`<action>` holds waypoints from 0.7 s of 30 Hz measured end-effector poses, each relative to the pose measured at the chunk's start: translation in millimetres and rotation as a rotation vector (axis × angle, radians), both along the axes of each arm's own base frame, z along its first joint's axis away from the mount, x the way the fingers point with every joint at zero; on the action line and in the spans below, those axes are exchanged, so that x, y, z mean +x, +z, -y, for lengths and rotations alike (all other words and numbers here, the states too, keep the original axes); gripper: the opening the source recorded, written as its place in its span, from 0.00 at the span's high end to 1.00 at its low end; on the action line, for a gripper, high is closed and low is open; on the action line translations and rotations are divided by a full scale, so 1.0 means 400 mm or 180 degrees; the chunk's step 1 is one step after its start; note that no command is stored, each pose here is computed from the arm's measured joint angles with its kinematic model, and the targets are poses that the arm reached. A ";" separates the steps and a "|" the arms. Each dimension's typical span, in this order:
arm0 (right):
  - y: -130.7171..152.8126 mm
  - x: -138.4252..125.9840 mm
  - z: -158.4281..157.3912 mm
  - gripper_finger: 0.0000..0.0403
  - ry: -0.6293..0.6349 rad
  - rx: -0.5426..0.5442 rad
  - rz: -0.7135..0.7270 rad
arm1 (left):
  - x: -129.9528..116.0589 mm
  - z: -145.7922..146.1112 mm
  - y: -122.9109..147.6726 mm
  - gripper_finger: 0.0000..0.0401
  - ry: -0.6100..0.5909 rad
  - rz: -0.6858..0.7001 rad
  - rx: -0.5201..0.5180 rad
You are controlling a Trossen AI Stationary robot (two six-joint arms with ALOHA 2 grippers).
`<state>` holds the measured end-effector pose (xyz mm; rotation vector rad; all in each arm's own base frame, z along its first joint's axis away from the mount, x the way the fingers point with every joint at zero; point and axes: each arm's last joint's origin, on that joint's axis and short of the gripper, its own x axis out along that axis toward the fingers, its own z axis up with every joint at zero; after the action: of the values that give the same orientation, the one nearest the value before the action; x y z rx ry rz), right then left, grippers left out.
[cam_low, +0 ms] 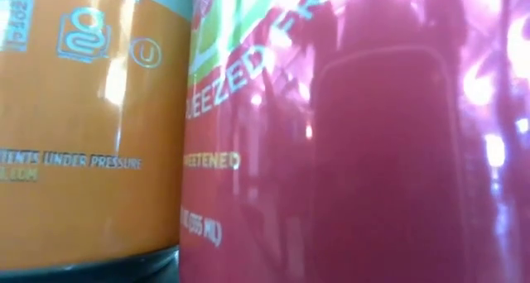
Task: Sort soda cans
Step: Put the left orange soda can into the left transparent bin
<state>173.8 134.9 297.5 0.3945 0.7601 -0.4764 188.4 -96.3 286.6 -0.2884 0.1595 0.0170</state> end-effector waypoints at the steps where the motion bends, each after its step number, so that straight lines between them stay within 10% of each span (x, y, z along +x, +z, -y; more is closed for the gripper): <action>1: -0.001 -0.002 0.004 1.00 -0.0054 -0.0058 0.0006 | 0.002 0.013 0.010 0.84 -0.0007 -0.0055 -0.0046; 7: -0.059 -0.014 0.021 1.00 -0.0328 -0.0256 0.0034 | 0.008 0.075 0.066 0.98 -0.0146 -0.0184 -0.0265; 21: -0.078 0.044 -0.033 1.00 0.0960 0.0086 0.1244 | 0.016 0.107 0.074 0.96 -0.0279 -0.0175 -0.0291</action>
<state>191.3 148.1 266.2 0.3757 0.4353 -0.0987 194.9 -139.1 316.1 -0.3721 0.2277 -0.0694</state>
